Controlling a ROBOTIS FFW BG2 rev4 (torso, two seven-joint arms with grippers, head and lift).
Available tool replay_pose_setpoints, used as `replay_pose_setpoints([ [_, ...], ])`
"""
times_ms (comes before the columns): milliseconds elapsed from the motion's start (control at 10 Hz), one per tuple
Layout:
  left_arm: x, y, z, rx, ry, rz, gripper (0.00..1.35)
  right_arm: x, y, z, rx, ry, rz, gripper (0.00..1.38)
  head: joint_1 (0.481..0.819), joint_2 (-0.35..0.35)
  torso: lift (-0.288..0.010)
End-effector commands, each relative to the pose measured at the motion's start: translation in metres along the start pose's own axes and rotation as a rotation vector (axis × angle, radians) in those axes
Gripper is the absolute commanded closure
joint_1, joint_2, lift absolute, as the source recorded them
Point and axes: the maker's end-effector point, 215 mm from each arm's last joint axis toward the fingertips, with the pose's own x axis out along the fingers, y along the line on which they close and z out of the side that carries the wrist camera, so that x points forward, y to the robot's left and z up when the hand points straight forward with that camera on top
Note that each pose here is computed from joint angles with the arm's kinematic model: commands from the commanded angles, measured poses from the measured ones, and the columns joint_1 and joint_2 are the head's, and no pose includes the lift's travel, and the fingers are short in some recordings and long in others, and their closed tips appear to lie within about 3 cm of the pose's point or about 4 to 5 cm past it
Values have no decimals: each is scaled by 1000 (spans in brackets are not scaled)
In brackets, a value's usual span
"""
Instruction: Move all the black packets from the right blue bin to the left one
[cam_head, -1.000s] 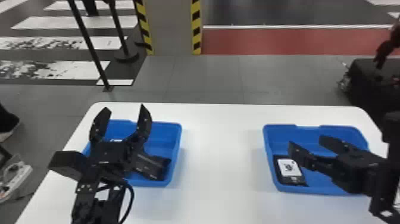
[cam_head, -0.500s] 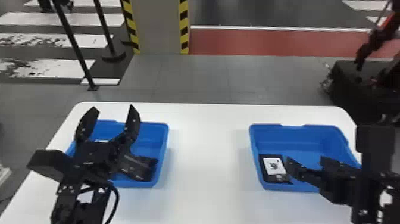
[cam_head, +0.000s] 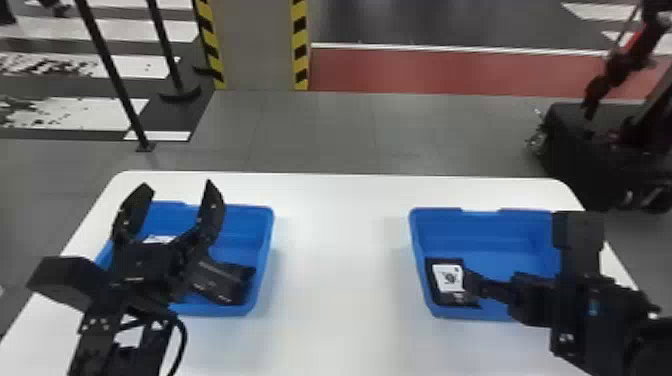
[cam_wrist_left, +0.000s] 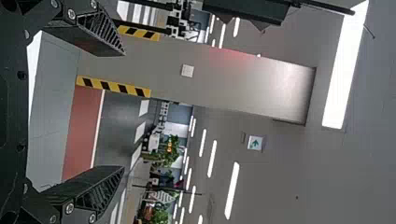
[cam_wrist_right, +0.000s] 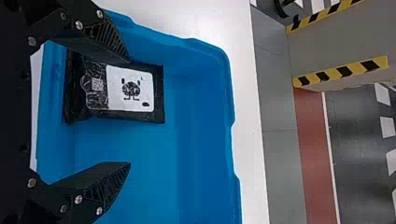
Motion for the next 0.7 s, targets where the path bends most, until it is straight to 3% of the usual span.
replay_pose_setpoints([
  [0,-3,6,1,4,-3,10,168,8,-1,-5,11,17,-7,260,695,-11,-110],
  [600,-5,9,-2,1,6,16,168,41,4,-27,40,87,3,266,695,7,-110],
])
